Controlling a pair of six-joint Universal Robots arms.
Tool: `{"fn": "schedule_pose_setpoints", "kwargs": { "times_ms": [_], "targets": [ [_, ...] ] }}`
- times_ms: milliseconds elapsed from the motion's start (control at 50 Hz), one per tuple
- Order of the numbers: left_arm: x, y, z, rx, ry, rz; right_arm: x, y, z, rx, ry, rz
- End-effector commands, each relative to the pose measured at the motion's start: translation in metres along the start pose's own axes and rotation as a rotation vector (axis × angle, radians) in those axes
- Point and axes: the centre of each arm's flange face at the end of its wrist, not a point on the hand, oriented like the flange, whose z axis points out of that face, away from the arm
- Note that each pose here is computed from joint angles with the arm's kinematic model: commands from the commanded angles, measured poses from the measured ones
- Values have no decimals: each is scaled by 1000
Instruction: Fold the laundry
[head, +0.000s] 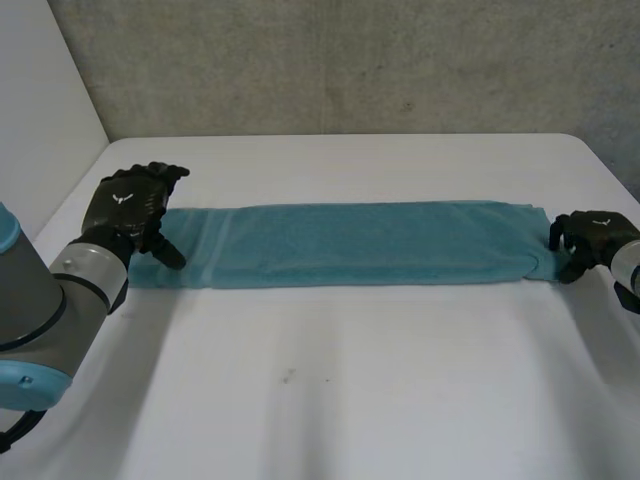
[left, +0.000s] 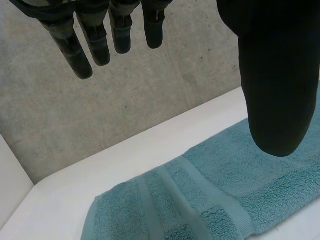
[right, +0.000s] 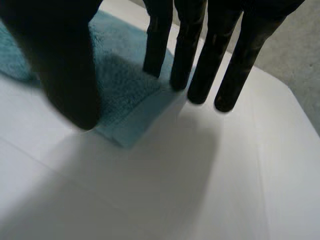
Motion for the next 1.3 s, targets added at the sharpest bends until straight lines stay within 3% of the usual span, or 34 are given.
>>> {"fn": "schedule_pose_setpoints", "kwargs": {
  "times_ms": [20,100,140,200,240,300,420,500,520,560,580,620,640,660,680,720,740,780,800,840,940,1020,1120,1180,1220,1300],
  "targets": [
    [2,4,-1,6,3,1,22,6,14,28,103,-14],
    [2,3,-1,9,4,1,51,4,13,31,248,-47],
    [3,2,-2,12,5,2,80,-7,10,42,379,-137],
    [3,2,-2,14,5,2,96,-11,8,28,435,-198],
    [2,2,-2,14,3,2,125,-16,3,-8,534,-320],
    [2,2,-2,13,2,2,135,-24,2,-11,569,-397],
    [1,2,-3,10,-3,1,107,-59,0,113,531,-338],
    [0,2,-3,10,-6,1,29,-111,-8,291,390,-303],
    [0,2,-3,10,-6,1,29,-111,-8,292,390,-303],
    [0,2,-3,13,-6,1,-40,-137,-15,402,263,-319],
    [0,2,-3,13,-6,1,-40,-137,-15,403,262,-319],
    [-2,0,-4,17,-11,2,-114,-153,-30,517,113,-350],
    [-2,0,-4,17,-11,2,-114,-153,-30,518,112,-351],
    [-2,-1,-4,18,-13,2,-151,-157,-39,577,25,-367],
    [-2,-1,-4,18,-13,2,-151,-157,-39,578,24,-367],
    [-3,1,-4,13,-14,1,-221,-149,-56,665,-168,-402],
    [-3,1,-4,13,-14,1,-222,-149,-56,665,-169,-402],
    [-3,1,-4,13,-14,1,-280,-127,-72,699,-339,-425],
    [-3,1,-4,13,-14,1,-280,-127,-72,699,-340,-425],
    [-2,1,-5,12,-12,1,-325,-101,-88,692,-489,-434],
    [-2,1,-5,12,-11,1,-359,-62,-91,631,-585,-430],
    [-1,0,-4,14,-5,3,-365,-45,-84,578,-574,-447],
    [3,0,-3,19,7,6,-342,-54,-77,504,-431,-418],
    [12,-7,0,43,35,11,-310,-87,-86,501,-342,-345],
    [23,-8,2,51,65,13,-264,-110,-88,477,-276,-218],
    [46,-13,6,74,127,17,-223,-118,-88,442,-222,-89]
  ]
}}
